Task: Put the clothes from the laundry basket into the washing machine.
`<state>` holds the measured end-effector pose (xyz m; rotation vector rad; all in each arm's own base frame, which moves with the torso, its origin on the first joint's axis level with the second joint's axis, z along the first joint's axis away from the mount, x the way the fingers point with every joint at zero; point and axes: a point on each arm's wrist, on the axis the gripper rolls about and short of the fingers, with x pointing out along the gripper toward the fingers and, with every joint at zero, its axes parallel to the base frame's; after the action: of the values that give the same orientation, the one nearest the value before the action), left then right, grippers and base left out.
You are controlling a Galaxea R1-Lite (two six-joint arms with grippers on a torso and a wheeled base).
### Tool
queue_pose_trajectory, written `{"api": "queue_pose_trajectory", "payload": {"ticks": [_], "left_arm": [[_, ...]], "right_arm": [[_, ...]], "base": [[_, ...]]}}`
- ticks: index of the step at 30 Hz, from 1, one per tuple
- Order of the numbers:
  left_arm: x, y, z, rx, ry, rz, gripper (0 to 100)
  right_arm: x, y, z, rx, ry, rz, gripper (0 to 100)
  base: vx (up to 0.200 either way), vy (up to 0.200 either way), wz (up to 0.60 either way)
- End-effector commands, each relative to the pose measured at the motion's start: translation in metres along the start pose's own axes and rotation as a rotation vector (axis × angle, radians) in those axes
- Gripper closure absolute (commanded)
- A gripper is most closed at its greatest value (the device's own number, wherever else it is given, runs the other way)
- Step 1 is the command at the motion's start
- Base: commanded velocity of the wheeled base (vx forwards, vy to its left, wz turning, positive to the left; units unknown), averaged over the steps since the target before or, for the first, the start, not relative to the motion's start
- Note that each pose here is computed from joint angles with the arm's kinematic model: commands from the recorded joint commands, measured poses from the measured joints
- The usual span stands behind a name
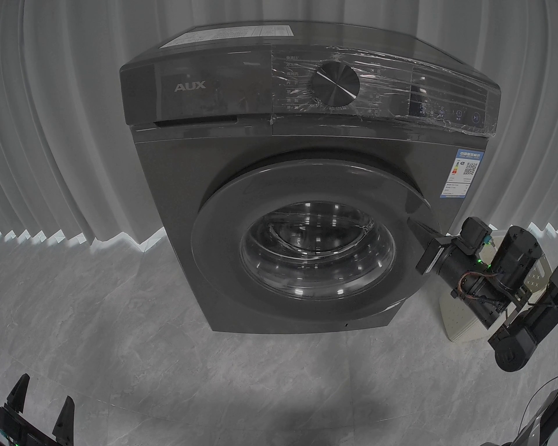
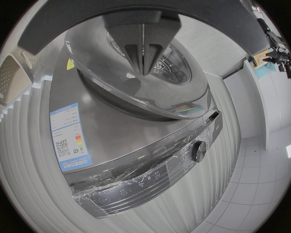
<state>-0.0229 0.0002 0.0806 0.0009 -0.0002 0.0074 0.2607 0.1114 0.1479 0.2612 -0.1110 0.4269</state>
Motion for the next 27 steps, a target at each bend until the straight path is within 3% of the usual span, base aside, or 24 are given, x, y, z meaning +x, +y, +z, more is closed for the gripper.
{"api": "queue_pose_trajectory", "payload": {"ticks": [1, 4, 16, 27], "left_arm": [[0.0001, 0.0, -0.0052, -0.001, 0.002, 0.0, 0], [0.0, 0.0, -0.0048, -0.001, 0.0, 0.0, 0], [0.0001, 0.0, -0.0052, -0.001, 0.002, -0.001, 0], [0.0, 0.0001, -0.0048, -0.001, 0.0, 0.0, 0]], "right_arm": [[-0.0071, 0.0027, -0.0025, -0.004, 0.021, 0.013, 100], [-0.0102, 0.0062, -0.004, -0.002, 0.032, 0.026, 100], [-0.0046, 0.0057, 0.0013, -0.006, 0.001, 0.023, 100], [-0.0017, 0.0056, 0.0046, -0.005, -0.018, 0.023, 100]], "base": [[0.0, 0.0, 0.0], [0.0, 0.0, 0.0], [0.2, 0.0, 0.0], [0.0, 0.0, 0.0]]}}
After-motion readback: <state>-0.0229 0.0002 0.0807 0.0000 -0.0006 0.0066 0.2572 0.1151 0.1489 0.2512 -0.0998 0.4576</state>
